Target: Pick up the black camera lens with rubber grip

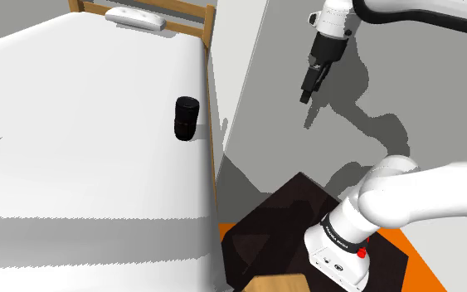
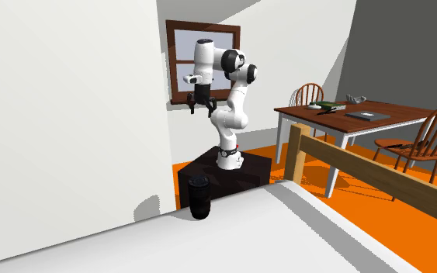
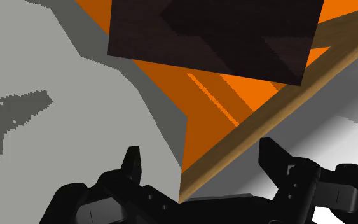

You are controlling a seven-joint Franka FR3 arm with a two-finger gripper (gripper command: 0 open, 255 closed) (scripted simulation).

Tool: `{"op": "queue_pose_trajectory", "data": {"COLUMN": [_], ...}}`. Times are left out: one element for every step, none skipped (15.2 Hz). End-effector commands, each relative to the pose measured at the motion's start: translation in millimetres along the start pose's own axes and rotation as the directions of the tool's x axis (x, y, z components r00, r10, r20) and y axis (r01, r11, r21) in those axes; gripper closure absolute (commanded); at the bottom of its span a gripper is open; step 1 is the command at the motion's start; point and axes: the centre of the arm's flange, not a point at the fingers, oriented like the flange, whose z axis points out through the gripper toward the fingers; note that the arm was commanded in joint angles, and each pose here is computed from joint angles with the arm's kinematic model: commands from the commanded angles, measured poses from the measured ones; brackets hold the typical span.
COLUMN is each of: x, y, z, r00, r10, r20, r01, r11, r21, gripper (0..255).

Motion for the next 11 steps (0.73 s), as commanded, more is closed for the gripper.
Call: {"op": "queue_pose_trajectory", "data": {"x": [0.0,13.1,26.1,39.2,52.1,65.1,78.0,90.8,103.6,116.3,129.0], "y": [0.0,-2.0,-4.1,-6.5,-9.0,-11.7,-14.6,-17.7,-20.9,-24.3,-27.9], "z": [0.0,2.9,5.8,8.7,11.7,14.6,17.7,20.7,23.8,26.9,30.0], "r00": [1.0,1.0,1.0,0.999,0.999,0.998,0.997,0.996,0.994,0.993,0.991], "r10": [0.0,-0.013,-0.025,-0.038,-0.051,-0.064,-0.077,-0.089,-0.102,-0.115,-0.128], "r20": [0.0,0.003,0.006,0.009,0.012,0.015,0.018,0.021,0.023,0.026,0.029], "r01": [0.0,0.013,0.025,0.038,0.051,0.063,0.076,0.089,0.101,0.114,0.126], "r11": [1.0,1.0,1.0,0.999,0.999,0.998,0.997,0.995,0.994,0.992,0.991], "r21": [0.0,0.005,0.01,0.015,0.02,0.025,0.03,0.036,0.041,0.046,0.051], "gripper": [0,0,0,0,0,0,0,0,0,0,0]}}
